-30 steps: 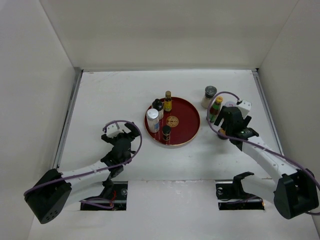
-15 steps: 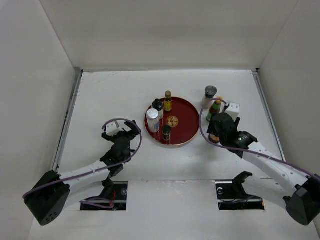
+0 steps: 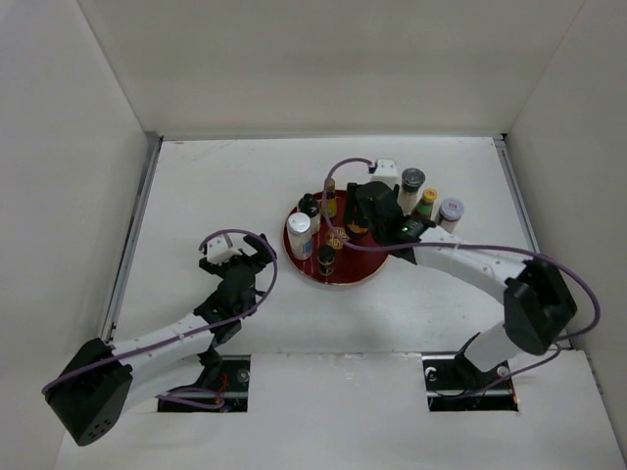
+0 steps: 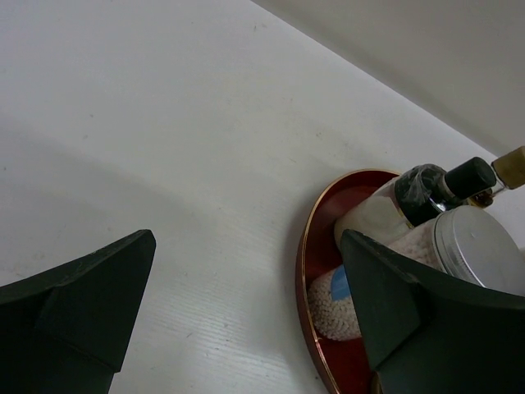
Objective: Organize the condiment bottles
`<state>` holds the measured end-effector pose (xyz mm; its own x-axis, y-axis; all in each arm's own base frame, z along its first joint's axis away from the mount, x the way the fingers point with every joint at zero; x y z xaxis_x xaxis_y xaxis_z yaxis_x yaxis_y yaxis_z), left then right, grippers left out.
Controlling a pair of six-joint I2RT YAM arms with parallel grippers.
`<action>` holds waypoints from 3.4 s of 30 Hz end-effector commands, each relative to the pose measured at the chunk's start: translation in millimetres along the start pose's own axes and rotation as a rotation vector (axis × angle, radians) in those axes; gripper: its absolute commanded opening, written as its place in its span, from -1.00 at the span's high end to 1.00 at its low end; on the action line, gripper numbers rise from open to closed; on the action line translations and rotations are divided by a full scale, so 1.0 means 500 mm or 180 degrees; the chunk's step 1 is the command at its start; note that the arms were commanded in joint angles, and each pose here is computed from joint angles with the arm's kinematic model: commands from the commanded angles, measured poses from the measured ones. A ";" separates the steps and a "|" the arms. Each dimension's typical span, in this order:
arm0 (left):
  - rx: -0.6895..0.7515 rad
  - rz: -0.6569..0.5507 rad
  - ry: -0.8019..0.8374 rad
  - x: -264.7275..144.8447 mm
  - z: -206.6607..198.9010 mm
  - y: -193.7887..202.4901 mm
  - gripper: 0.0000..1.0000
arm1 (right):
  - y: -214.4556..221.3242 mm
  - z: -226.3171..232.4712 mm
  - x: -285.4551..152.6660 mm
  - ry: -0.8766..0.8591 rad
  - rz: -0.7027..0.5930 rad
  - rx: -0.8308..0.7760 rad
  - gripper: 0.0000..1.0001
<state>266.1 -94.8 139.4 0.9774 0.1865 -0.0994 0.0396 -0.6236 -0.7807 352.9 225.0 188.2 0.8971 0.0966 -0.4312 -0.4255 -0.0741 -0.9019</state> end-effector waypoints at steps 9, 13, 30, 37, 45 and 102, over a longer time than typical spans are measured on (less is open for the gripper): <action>-0.0086 0.0033 0.0058 0.011 -0.031 0.000 -1.00 | -0.134 0.139 0.097 -0.0454 -0.0614 0.0286 -0.01; -0.0049 0.0066 0.0059 0.013 -0.034 0.007 -1.00 | -0.116 0.147 0.107 -0.0413 -0.0558 0.0247 -0.39; -0.0142 -0.0008 -0.0018 0.018 -0.019 -0.002 -1.00 | -0.140 -0.178 -0.096 0.0399 -0.0917 0.0642 -0.92; -0.0122 0.0035 -0.0028 0.022 -0.020 0.008 -1.00 | -0.085 -0.312 -0.061 0.1019 -0.0582 0.0379 -0.97; -0.0098 0.0096 -0.0008 0.026 -0.022 0.020 -1.00 | -0.061 -0.317 0.001 0.0958 -0.0470 0.0390 -0.79; -0.0153 0.0276 0.0095 0.034 -0.020 0.037 -1.00 | -0.209 -0.027 0.090 0.0165 -0.1018 0.0124 -0.58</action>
<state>278.4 -106.2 111.2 0.9742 0.1163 -0.1933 -0.0784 -0.6288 -0.7736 438.3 224.0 204.3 0.9604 0.0663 -0.2705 -0.2626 -0.1071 -0.9589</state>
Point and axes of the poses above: each gripper's point midway between its finger pads, its own x axis out along the fingers, its own z axis along the line the jaws close on, y = z × x, the point moved 2 cm from there along -x, back along the fingers, and after that the axes turned 11 degrees about -x, right-handed, at the moved point
